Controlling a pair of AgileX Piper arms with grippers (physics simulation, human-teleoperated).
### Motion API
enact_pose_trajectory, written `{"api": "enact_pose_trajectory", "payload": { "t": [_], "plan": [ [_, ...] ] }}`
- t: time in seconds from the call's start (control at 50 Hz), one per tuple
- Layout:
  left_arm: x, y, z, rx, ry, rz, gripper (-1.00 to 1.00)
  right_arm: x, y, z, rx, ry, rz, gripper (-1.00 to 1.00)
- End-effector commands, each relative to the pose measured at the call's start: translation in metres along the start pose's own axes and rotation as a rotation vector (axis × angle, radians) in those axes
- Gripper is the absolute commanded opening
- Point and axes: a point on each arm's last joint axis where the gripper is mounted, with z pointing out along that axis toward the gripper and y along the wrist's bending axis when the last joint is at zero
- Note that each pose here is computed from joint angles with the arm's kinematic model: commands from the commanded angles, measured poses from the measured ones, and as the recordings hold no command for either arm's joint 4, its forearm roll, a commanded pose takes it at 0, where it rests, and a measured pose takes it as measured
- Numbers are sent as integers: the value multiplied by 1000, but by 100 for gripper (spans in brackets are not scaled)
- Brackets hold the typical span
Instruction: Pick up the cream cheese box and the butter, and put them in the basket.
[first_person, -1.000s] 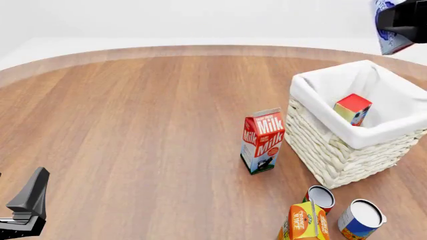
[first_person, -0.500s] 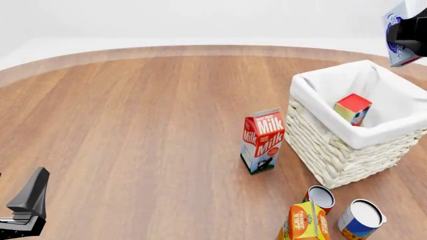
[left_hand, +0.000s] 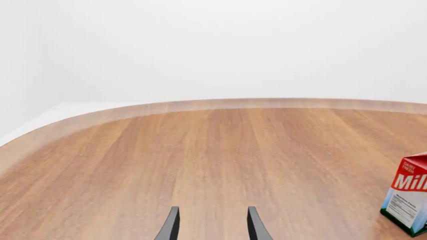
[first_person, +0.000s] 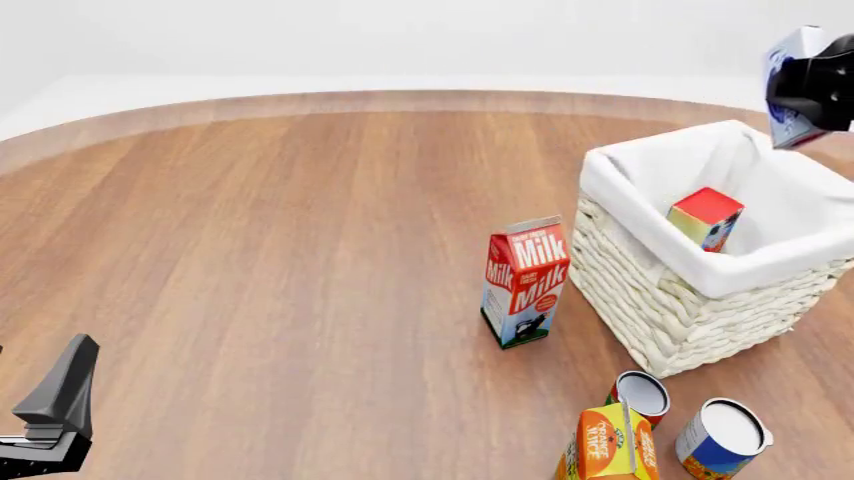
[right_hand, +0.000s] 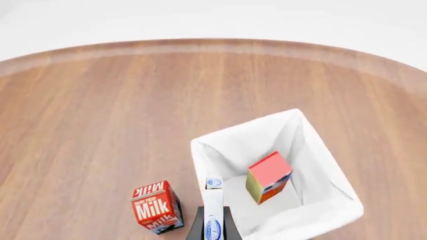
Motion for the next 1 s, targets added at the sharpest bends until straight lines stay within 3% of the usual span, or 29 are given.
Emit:
{"api": "enact_pose_trajectory", "payload": {
  "t": [0.02,0.54,1.0],
  "plan": [
    [0,0,0,0,0,0,100,4,-3,5,14,0,17,-100],
    [0,0,0,0,0,0,100,22,-10,28,38,26,48,-100],
    [0,0,0,0,0,0,100,21,-10,33,37,27,62,-100]
  ]
}}
